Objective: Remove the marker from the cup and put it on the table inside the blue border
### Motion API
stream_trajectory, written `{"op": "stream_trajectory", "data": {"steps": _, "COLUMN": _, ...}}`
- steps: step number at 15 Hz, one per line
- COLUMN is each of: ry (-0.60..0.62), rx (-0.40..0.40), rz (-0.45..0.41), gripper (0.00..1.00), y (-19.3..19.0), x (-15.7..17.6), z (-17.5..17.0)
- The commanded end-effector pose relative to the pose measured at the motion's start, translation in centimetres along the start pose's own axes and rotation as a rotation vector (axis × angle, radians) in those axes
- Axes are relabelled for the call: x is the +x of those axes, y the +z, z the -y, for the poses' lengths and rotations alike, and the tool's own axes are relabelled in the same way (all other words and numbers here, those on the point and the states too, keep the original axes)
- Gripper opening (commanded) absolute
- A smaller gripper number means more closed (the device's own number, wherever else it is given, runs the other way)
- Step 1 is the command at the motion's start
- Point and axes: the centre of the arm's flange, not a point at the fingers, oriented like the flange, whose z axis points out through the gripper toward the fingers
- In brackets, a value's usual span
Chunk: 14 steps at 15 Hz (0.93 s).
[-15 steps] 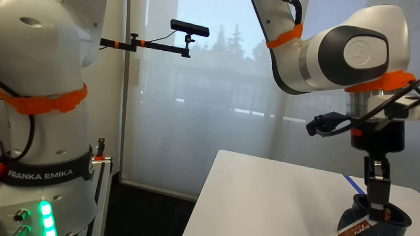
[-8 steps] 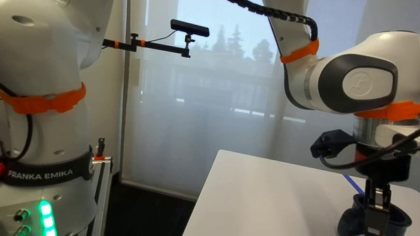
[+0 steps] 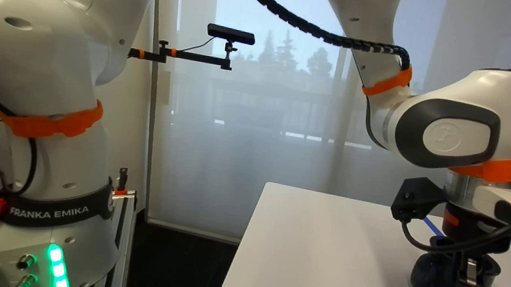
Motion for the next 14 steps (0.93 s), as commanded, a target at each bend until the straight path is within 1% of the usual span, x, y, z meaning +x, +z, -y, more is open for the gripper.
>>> {"op": "stream_trajectory", "data": {"steps": 1, "ry": 0.003, "rx": 0.022, "rz": 0.008, "gripper": 0.64, "y": 0.8, "x": 1.0, "z": 0.4}}
{"op": "stream_trajectory", "data": {"steps": 5, "ry": 0.014, "rx": 0.011, "rz": -0.009, "gripper": 0.95, "y": -0.6, "x": 0.4, "z": -0.1}}
{"op": "stream_trajectory", "data": {"steps": 6, "ry": 0.017, "rx": 0.006, "rz": -0.013, "gripper": 0.99, "y": -1.2, "x": 0.3, "z": -0.3}}
{"op": "stream_trajectory", "data": {"steps": 14, "ry": 0.057, "rx": -0.016, "rz": -0.089, "gripper": 1.0, "y": -5.7, "x": -0.1, "z": -1.8}}
